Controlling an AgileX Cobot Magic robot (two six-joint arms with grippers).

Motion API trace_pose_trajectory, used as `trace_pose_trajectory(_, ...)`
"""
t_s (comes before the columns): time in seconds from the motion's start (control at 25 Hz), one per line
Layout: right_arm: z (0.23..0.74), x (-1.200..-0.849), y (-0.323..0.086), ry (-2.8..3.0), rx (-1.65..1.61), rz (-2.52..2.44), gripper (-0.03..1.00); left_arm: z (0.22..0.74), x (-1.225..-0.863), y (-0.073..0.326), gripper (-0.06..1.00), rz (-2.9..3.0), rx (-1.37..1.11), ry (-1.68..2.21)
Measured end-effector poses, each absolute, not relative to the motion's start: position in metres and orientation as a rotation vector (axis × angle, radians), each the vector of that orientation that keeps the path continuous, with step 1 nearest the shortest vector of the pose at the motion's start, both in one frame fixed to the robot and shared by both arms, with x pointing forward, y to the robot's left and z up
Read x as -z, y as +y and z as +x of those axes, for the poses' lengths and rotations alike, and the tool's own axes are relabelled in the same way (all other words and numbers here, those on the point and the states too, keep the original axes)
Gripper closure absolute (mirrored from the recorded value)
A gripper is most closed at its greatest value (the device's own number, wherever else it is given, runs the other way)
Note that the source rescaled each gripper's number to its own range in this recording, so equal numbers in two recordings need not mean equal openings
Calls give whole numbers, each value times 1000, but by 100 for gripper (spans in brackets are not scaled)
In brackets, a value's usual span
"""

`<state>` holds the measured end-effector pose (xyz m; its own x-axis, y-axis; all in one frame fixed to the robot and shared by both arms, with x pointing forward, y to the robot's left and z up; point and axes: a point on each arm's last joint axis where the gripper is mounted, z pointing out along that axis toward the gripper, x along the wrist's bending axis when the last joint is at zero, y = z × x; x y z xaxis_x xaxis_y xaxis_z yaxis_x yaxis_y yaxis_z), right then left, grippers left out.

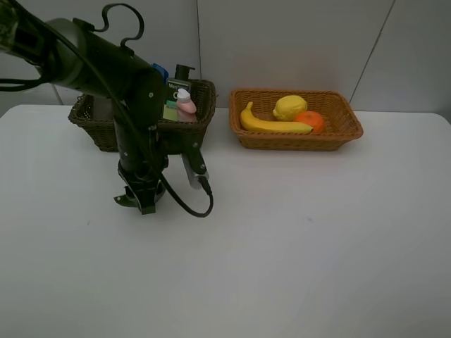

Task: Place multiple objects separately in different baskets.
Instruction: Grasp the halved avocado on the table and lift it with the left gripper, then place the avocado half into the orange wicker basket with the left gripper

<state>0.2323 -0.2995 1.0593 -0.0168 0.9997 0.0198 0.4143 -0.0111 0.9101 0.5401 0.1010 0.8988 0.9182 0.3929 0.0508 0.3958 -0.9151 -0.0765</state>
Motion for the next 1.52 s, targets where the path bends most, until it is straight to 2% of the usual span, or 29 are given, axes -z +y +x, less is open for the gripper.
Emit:
trace_pose_trajectory(0.6, 232, -1059, -299, 1526, -1003, 1520, -3, 572, -980, 35, 34, -3234, 321, -777)
trace_pose_trajectory(0.92, 232, -1059, -299, 1526, -1003, 1520, -3, 592, -1006, 10, 34, -3460, 665, -851)
trace_pose_trajectory(1.12, 232, -1059, -299, 1526, -1003, 1520, -3, 606, -1003, -2, 34, -3557, 881, -903)
trace_pose_trajectory(1.52, 232, -1059, -299, 1526, -1003, 1520, -3, 633, -969, -23, 34, -3654, 1326, -958)
